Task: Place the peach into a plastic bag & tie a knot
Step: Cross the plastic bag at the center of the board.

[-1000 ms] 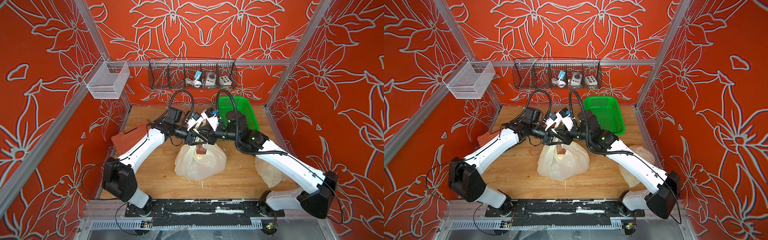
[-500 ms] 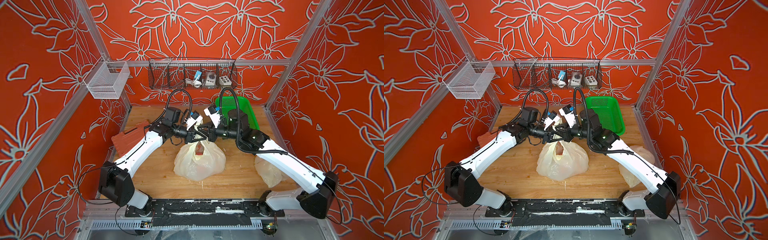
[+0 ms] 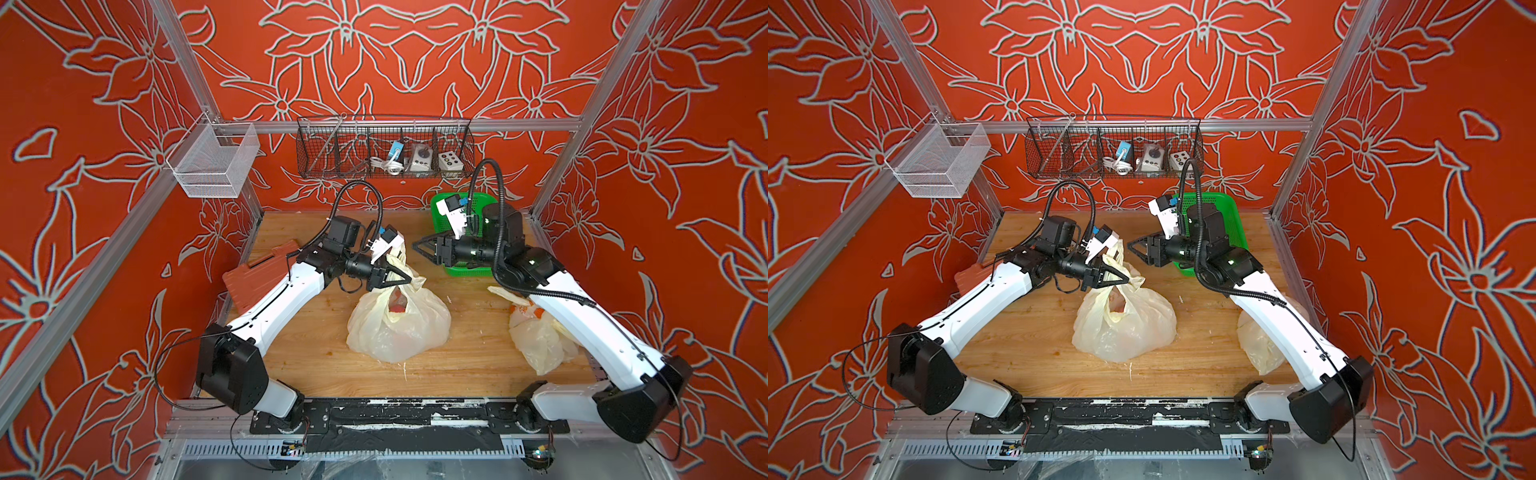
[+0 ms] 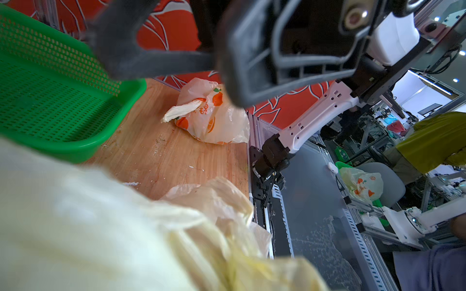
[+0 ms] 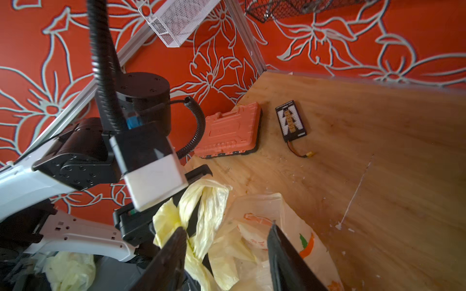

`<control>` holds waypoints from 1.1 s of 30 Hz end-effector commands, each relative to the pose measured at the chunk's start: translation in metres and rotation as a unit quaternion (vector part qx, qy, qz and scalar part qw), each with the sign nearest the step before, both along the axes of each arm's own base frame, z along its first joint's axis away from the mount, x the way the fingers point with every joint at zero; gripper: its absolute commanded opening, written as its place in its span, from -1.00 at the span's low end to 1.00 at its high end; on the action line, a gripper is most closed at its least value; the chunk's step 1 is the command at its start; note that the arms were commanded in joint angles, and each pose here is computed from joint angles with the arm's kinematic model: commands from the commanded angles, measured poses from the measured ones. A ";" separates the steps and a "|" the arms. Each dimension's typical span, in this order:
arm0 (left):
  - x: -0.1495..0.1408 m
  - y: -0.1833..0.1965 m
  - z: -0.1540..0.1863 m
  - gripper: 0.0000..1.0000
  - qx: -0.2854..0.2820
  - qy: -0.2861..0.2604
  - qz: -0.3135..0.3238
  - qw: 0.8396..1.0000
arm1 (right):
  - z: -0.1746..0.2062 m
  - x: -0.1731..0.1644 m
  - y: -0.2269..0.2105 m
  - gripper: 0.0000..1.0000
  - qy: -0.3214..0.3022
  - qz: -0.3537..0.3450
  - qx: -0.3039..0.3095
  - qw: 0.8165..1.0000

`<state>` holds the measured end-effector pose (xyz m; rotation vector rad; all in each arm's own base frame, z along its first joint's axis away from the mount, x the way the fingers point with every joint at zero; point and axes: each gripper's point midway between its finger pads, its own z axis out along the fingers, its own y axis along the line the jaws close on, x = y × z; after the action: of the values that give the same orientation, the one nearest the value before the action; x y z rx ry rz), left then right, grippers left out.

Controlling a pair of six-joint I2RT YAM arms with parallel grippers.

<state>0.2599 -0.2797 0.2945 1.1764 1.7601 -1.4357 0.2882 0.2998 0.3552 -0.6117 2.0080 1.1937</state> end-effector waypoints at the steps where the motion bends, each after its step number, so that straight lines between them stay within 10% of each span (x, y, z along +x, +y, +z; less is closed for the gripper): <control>1: -0.012 0.000 0.014 -0.83 -0.016 -0.017 -0.026 0.999 | 0.005 -0.006 0.013 0.19 0.042 0.032 0.022 0.998; 22: -0.014 -0.001 0.012 -0.85 -0.011 -0.019 -0.031 0.999 | 0.011 -0.011 0.049 0.20 0.119 0.112 0.091 0.982; 33: -0.008 0.003 0.011 -0.86 -0.006 -0.016 -0.015 1.000 | -0.001 0.000 0.039 -1.00 0.130 0.079 0.100 0.983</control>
<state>0.2514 -0.2795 0.2986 1.2206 1.7337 -1.4465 0.2844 0.3452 0.3477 -0.5769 2.0830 1.6226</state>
